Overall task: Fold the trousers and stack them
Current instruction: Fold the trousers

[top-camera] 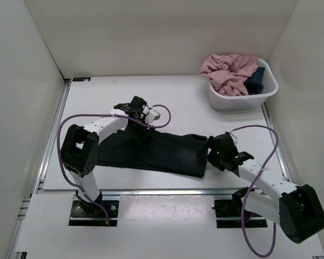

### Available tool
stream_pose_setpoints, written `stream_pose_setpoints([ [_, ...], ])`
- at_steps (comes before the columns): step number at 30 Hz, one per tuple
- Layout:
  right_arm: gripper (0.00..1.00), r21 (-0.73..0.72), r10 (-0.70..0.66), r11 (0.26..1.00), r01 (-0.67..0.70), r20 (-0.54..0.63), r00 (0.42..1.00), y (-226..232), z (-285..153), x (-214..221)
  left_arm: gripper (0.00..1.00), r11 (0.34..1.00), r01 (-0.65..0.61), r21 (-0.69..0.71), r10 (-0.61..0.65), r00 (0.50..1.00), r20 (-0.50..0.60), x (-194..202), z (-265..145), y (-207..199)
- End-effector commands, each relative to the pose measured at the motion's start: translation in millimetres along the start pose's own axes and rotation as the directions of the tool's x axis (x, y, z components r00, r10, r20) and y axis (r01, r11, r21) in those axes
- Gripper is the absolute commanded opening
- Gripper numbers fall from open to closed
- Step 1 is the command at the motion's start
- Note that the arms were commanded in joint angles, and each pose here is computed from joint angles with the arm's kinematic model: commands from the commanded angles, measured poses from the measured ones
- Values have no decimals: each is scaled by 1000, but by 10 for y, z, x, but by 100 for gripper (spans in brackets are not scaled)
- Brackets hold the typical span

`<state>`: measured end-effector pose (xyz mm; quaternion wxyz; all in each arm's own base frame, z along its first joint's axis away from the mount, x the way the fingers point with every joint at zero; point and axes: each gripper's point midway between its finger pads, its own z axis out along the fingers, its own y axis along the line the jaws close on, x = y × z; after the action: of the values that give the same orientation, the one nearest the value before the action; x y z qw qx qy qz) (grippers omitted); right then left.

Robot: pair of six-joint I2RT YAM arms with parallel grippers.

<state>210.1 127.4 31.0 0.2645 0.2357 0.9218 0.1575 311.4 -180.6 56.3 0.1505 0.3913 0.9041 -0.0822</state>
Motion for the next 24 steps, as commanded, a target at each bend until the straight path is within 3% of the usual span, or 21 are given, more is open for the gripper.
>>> stream_pose_setpoints([
  [1,96,-128,-58,991,44,-112,992,144,131,240,75,999,7,-33,-7,1000,-2,21,31,34],
  [3,91,-145,-60,989,42,-128,990,169,187,279,75,999,8,-32,-8,1000,-5,21,72,40],
  [8,55,-258,-50,966,-11,-228,972,381,202,460,75,999,10,-37,-11,1000,-27,61,130,56],
  [9,45,-258,-49,966,-12,-229,972,381,202,460,75,999,10,-37,-11,1000,-27,61,130,56],
  [10,20,-259,-30,965,-29,-223,974,392,195,425,75,999,10,-37,-11,1000,-27,61,130,56],
  [12,0,-238,-10,970,-42,-214,977,367,163,355,75,999,9,-47,-11,999,-30,67,128,74],
  [17,0,-38,45,998,-50,-118,992,74,-268,-115,78,995,-18,-97,23,998,55,-181,-340,165],
  [18,0,-28,31,999,-32,-37,999,122,-441,-448,80,995,-18,-102,25,997,68,-217,-428,164],
  [20,0,64,-5,998,8,-45,999,-31,-739,-540,83,993,2,-116,8,996,89,-218,-631,224],
  [22,0,104,-111,989,107,34,993,56,-1106,-914,83,992,2,-123,7,998,68,-102,-651,238],
  [24,0,219,-164,961,171,-51,985,-85,-1343,-914,83,991,-9,-137,14,999,36,43,-626,240],
])
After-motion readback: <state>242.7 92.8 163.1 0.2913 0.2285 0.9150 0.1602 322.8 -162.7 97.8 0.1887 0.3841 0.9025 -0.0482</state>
